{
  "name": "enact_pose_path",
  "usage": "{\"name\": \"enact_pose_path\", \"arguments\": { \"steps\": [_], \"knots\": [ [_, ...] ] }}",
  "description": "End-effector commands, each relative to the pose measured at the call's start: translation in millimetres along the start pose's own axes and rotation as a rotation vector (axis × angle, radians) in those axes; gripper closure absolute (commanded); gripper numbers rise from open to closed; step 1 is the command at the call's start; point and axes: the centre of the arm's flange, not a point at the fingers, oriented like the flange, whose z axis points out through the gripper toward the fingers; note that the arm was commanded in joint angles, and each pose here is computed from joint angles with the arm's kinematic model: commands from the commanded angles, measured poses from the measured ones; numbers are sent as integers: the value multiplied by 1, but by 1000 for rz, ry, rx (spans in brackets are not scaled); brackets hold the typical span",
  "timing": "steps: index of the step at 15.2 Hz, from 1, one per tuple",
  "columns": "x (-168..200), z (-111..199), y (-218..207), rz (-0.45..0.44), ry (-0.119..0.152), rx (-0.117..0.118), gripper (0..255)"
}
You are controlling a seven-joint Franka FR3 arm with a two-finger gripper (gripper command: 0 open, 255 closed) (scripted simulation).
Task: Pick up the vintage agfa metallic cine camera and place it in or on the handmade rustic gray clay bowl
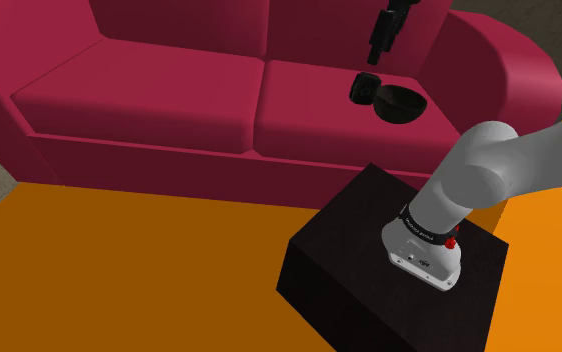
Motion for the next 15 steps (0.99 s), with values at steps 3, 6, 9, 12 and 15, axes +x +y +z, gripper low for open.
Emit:
{"name": "enact_pose_path", "arguments": {
  "steps": [3, 6, 9, 12, 15],
  "knots": [
    [6, 12, 23, -15, -6, 1, 0],
    [15, 30, 57, -37, -14, 2, 0],
    [26, 49, 91, -59, -22, 3, 0],
    [36, 67, 125, -81, -30, 4, 0],
    [48, 86, 159, -103, -39, 5, 0]
  ]
}}
